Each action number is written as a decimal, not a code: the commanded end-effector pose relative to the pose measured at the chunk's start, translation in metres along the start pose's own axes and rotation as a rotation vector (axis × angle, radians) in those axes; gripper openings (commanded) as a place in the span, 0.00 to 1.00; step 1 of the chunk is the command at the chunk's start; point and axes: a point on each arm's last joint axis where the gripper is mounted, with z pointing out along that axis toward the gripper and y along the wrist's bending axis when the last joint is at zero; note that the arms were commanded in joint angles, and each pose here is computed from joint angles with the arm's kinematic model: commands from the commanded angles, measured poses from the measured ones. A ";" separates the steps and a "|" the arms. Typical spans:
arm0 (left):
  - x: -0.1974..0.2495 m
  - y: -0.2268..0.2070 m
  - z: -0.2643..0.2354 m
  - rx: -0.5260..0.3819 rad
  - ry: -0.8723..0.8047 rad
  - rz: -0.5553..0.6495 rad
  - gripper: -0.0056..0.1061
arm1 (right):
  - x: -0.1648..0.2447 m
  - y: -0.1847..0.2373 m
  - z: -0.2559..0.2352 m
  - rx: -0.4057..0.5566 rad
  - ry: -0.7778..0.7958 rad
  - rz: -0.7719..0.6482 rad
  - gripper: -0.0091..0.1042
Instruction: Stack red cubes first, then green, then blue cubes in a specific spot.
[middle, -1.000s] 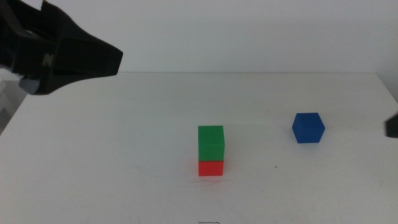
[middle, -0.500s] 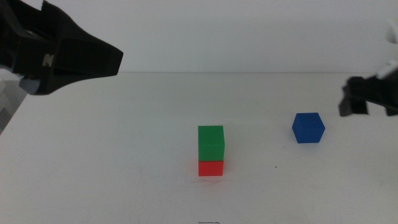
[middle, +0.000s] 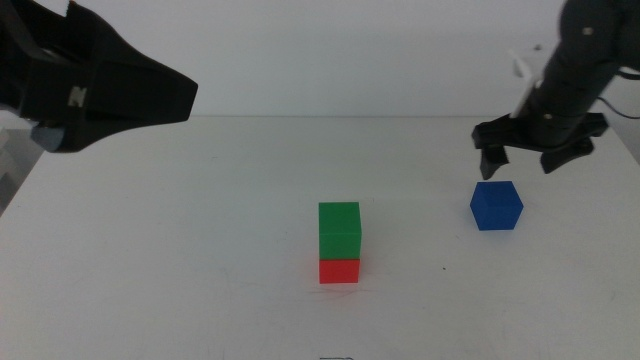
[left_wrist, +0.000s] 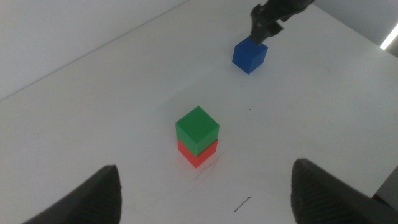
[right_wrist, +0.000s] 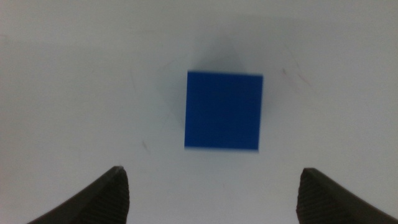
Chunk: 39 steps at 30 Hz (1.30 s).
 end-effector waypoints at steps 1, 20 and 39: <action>-0.009 -0.002 -0.009 -0.002 -0.096 -0.008 0.89 | -0.014 -0.002 -0.015 0.005 -0.049 -0.019 0.79; -0.010 -0.002 -0.009 -0.002 -0.096 -0.008 0.89 | -0.037 -0.019 0.036 -0.050 0.002 0.032 0.79; -0.010 -0.002 -0.009 -0.002 -0.096 -0.008 0.89 | -0.037 -0.018 0.076 -0.040 0.057 0.050 0.53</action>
